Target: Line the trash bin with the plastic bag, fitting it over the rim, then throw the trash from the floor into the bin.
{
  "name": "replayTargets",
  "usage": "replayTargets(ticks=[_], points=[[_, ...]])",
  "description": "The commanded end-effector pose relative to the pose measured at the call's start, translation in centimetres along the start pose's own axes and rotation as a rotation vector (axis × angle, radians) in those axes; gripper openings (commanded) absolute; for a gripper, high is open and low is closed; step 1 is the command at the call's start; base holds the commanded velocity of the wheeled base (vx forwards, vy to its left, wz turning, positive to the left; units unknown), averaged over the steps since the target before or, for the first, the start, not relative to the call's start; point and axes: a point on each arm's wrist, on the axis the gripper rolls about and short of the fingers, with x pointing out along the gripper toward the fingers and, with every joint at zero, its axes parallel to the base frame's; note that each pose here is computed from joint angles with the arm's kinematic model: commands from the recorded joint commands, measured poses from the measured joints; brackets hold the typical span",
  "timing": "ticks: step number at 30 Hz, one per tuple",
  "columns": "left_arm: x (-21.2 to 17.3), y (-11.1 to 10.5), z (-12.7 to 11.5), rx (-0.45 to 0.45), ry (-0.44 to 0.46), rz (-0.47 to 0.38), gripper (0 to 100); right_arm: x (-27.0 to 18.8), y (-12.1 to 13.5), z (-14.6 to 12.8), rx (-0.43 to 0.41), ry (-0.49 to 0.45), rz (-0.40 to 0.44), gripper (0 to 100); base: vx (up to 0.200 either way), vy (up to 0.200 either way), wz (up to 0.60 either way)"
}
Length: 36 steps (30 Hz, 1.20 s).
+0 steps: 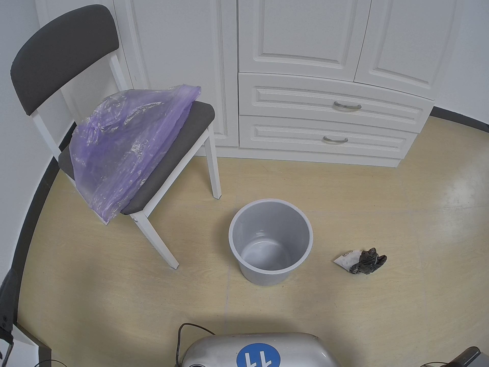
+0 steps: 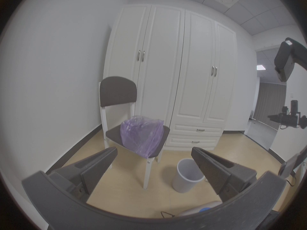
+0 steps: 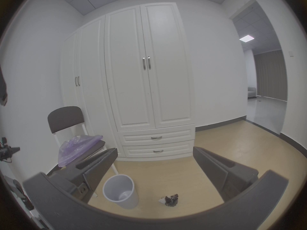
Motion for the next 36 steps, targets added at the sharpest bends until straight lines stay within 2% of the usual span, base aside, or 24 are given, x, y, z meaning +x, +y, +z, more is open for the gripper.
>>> replayTargets(ticks=[1, 2, 3, 4, 7, 9, 10, 11, 13, 15, 16, 18, 20, 22, 23, 24, 26, 27, 28, 31, 32, 34, 35, 36], points=[[0.4, 0.1, -0.8, -0.003, 0.105, -0.006, 100, 5.6, 0.7, -1.2, 0.005, 0.156, 0.109, 100, 0.000, 0.000, 0.00], [1.8, 0.2, -1.6, -0.007, 0.214, -0.020, 100, 6.5, 0.8, -3.3, 0.000, 0.249, 0.156, 100, 0.000, 0.000, 0.00], [2.0, 0.2, -1.8, -0.009, 0.230, -0.024, 100, 6.6, 0.9, -3.7, -0.001, 0.265, 0.164, 100, 0.000, 0.000, 0.00], [3.2, 0.3, -2.5, -0.012, 0.319, -0.042, 100, 7.3, 1.1, -5.9, -0.014, 0.360, 0.210, 100, 0.000, 0.000, 0.00], [5.2, 0.1, -3.2, 0.008, 0.430, -0.048, 100, 8.5, 1.3, -8.4, -0.066, 0.430, 0.232, 100, 0.000, 0.000, 0.00], [6.9, 0.0, -3.6, 0.045, 0.486, 0.044, 100, 8.5, 1.2, -8.9, -0.112, 0.405, 0.231, 100, 0.000, 0.000, 0.00], [7.7, 0.1, -3.9, 0.083, 0.516, 0.162, 100, 8.6, 1.1, -8.9, -0.127, 0.383, 0.226, 100, 0.000, 0.000, 0.00], [7.9, 0.3, -4.1, 0.120, 0.518, 0.268, 100, 8.5, 1.0, -8.8, -0.123, 0.371, 0.218, 100, 0.000, 0.000, 0.00], [7.8, 0.4, -3.9, 0.152, 0.502, 0.316, 100, 8.5, 0.9, -9.1, -0.108, 0.383, 0.211, 100, 0.000, 0.000, 0.00], [7.6, 0.5, -3.3, 0.186, 0.475, 0.306, 100, 8.8, 0.7, -9.1, -0.085, 0.388, 0.187, 100, 0.000, 0.000, 0.00], [7.7, 0.4, -3.0, 0.190, 0.463, 0.297, 100, 9.4, 0.4, -8.9, -0.070, 0.384, 0.152, 100, 0.000, 0.000, 0.00], [8.0, 0.3, -2.9, 0.178, 0.470, 0.295, 100, 9.8, 0.2, -8.7, -0.077, 0.380, 0.133, 100, 0.000, 0.000, 0.00], [6.3, 0.7, -4.2, 0.154, 0.456, 0.281, 100, 9.3, 0.3, -7.9, -0.131, 0.331, 0.149, 100, 0.000, 0.000, 0.00], [3.9, 1.1, -4.8, 0.158, 0.373, 0.244, 100, 9.0, 0.2, -6.9, -0.193, 0.277, 0.144, 100, 0.000, 0.000, 0.00], [3.1, 1.1, -4.9, 0.164, 0.338, 0.196, 100, 8.7, 0.1, -6.7, -0.213, 0.266, 0.144, 100, 0.000, 0.000, 0.00], [2.9, 1.2, -5.0, 0.169, 0.338, 0.184, 100, 8.6, 0.1, -6.8, -0.213, 0.269, 0.144, 100, 0.000, 0.000, 0.00], [3.2, 1.2, -4.9, 0.173, 0.374, 0.262, 100, 7.6, 0.0, -7.7, -0.214, 0.292, 0.144, 100, 0.000, 0.000, 0.00], [3.2, 1.2, -4.9, 0.173, 0.374, 0.262, 100, 7.6, 0.0, -7.7, -0.214, 0.292, 0.144, 100, 0.000, 0.000, 0.00], [3.4, 1.1, -3.9, 0.163, 0.360, 0.271, 100, 7.9, 0.0, -7.9, -0.216, 0.300, 0.152, 100, 0.000, 0.000, 0.00], [3.3, 1.1, -3.6, 0.157, 0.345, 0.246, 100, 8.3, 0.1, -7.6, -0.216, 0.292, 0.157, 100, 0.000, 0.000, 0.00], [2.7, 1.0, -3.3, 0.147, 0.316, 0.196, 100, 8.3, 0.3, -6.5, -0.217, 0.246, 0.160, 100, 0.000, 0.000, 0.00], [2.8, 0.9, -3.2, 0.146, 0.322, 0.184, 100, 8.1, 0.3, -6.6, -0.218, 0.252, 0.163, 100, 0.000, 0.000, 0.00], [4.1, 0.7, -2.7, 0.161, 0.385, 0.133, 100, 7.9, 0.3, -7.5, -0.226, 0.285, 0.177, 100, 0.000, 0.000, 0.00], [5.0, 0.6, -2.4, 0.180, 0.413, 0.118, 100, 7.9, 0.4, -7.7, -0.238, 0.289, 0.188, 100, 0.000, 0.000, 0.00]])
